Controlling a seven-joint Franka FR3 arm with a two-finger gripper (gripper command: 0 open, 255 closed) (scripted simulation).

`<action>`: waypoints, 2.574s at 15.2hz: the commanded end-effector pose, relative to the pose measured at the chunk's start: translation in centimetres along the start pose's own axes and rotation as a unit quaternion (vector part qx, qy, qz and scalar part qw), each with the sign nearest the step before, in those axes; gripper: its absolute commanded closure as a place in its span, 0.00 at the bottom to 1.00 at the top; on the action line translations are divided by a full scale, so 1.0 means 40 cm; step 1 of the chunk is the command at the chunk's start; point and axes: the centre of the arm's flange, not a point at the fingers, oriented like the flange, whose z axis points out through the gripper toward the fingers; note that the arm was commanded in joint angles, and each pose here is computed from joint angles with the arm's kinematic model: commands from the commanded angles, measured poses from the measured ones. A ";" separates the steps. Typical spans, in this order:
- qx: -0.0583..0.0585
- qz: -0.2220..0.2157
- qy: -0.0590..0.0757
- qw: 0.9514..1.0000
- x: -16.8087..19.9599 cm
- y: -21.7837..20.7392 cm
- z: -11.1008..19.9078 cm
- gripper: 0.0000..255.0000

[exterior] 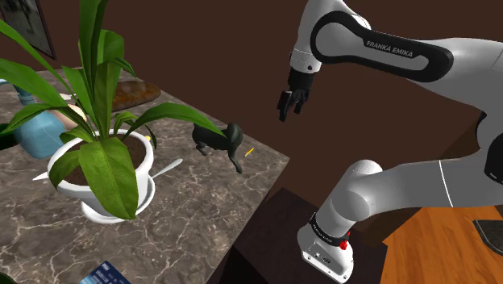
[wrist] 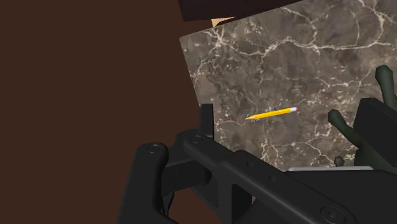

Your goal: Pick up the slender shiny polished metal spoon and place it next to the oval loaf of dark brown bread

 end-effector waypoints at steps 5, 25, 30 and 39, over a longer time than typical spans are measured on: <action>0.015 0.074 0.003 0.997 -0.024 -0.109 0.049 0.00; 0.086 0.431 0.020 0.898 0.110 -0.659 0.246 0.00; 0.103 0.512 0.024 0.852 0.205 -0.773 0.281 0.00; 0.123 0.612 0.028 0.781 0.364 -0.898 0.346 0.00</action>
